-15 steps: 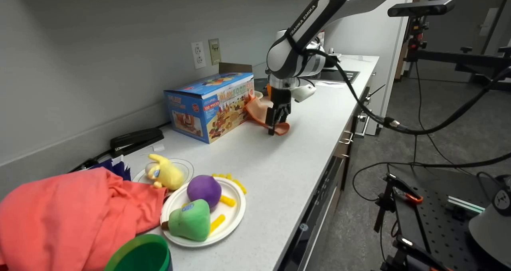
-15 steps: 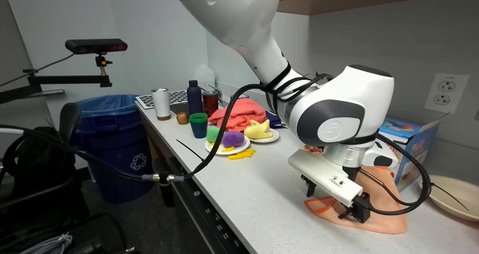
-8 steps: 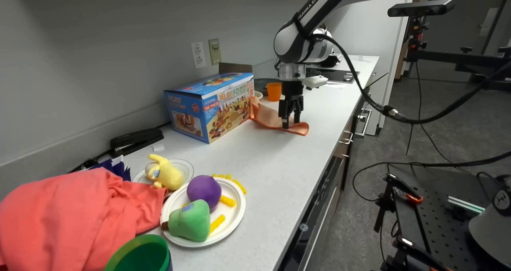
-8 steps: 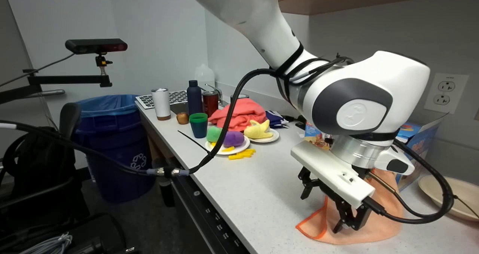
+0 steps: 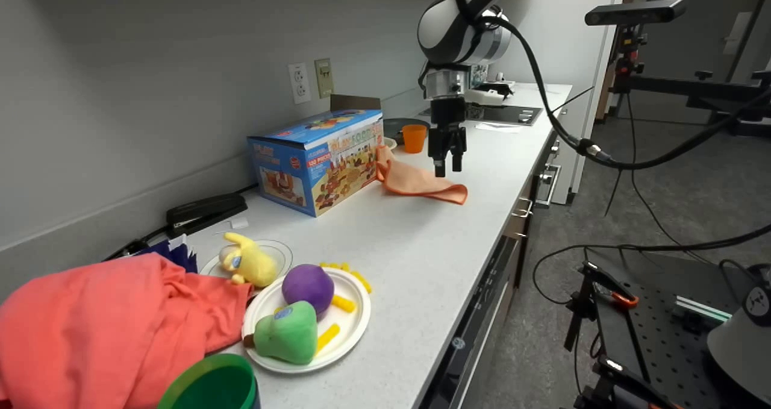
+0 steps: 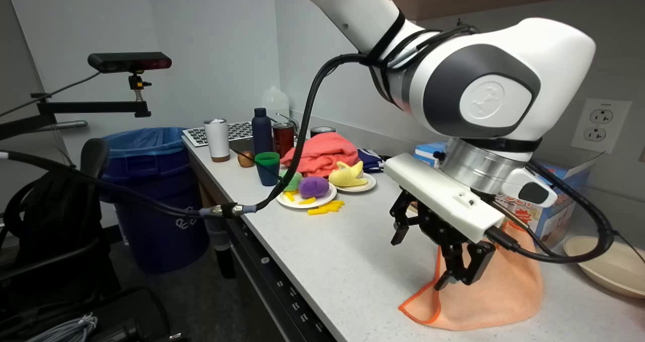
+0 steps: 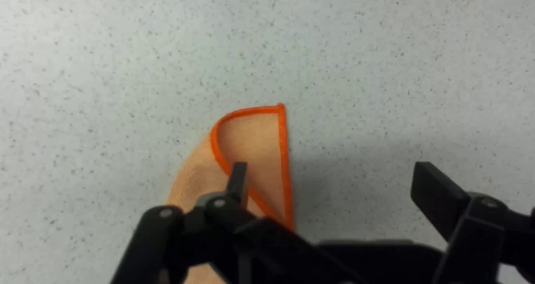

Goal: Unfold the orange cloth

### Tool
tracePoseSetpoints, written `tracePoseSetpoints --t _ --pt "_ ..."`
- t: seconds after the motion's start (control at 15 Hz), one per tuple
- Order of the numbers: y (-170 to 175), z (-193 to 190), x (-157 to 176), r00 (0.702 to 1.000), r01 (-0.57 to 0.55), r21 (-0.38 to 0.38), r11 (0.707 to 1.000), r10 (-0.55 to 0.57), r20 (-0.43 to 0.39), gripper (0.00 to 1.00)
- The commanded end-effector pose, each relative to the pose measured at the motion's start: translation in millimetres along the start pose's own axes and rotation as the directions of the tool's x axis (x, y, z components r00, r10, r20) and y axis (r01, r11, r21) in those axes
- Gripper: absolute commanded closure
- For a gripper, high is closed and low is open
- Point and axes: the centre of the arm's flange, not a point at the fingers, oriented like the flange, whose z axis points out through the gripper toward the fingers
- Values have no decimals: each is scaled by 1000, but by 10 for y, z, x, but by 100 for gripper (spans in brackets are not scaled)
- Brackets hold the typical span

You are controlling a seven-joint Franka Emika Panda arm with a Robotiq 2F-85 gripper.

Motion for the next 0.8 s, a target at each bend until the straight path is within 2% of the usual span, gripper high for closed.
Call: tracePoseSetpoints --t 0.0,0.27,0.53,0.73 --pt "-123 -104 39 993 69 5 998 -68 -94 0" --pt "-78 149 375 970 102 -95 990 -121 -212 0" --pt "-9 474 626 956 80 -127 989 -112 -273 0" --pt "168 588 790 945 63 -145 987 -106 -309 0"
